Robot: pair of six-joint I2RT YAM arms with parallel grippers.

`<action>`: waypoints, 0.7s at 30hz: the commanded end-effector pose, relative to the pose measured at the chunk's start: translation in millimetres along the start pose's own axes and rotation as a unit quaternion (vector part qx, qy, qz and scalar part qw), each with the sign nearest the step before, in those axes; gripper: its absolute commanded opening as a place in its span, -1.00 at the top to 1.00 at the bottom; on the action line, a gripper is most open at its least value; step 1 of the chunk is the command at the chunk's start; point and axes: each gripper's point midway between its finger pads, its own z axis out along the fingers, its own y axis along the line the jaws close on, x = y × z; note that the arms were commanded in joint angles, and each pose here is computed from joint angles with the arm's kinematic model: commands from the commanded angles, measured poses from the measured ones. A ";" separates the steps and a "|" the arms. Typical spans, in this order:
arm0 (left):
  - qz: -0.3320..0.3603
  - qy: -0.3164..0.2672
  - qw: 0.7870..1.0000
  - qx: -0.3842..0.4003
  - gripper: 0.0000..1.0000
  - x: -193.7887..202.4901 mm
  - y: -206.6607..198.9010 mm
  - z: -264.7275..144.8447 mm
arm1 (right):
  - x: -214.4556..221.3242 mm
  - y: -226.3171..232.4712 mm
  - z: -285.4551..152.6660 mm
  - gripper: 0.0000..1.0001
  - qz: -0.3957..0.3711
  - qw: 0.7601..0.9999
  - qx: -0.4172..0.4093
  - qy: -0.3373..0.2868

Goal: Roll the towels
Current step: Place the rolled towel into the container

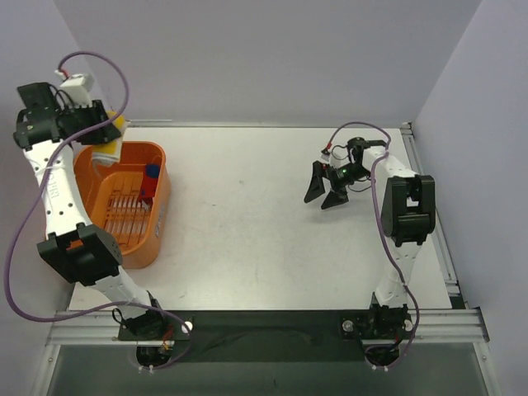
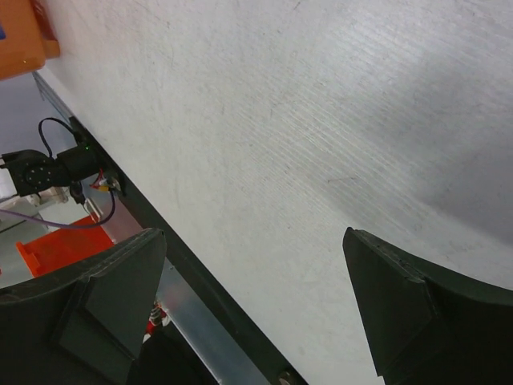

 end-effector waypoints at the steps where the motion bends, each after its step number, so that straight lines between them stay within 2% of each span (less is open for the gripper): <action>1: -0.052 0.024 0.998 -0.024 1.00 23.6 30.1 -22.7 | 5.9 9.0 -18.1 -1.00 -0.014 1.000 0.019 0.006; 8: -0.074 0.093 0.990 -0.079 1.00 87.2 82.9 12.6 | 9.4 1.4 -6.6 -1.00 -0.017 0.999 0.033 0.027; 13: -0.096 0.100 0.984 -0.113 1.00 102.2 114.9 46.9 | 12.3 1.6 -3.0 -1.00 -0.028 0.998 0.047 0.035; 19: -0.103 0.135 0.977 -0.131 1.00 128.1 129.4 87.8 | 8.3 -1.4 -1.5 -1.00 -0.028 0.998 0.052 0.038; 21: -0.108 0.130 0.976 -0.137 1.00 129.1 131.8 96.8 | 7.4 -1.0 -1.9 -1.00 -0.031 0.997 0.053 0.037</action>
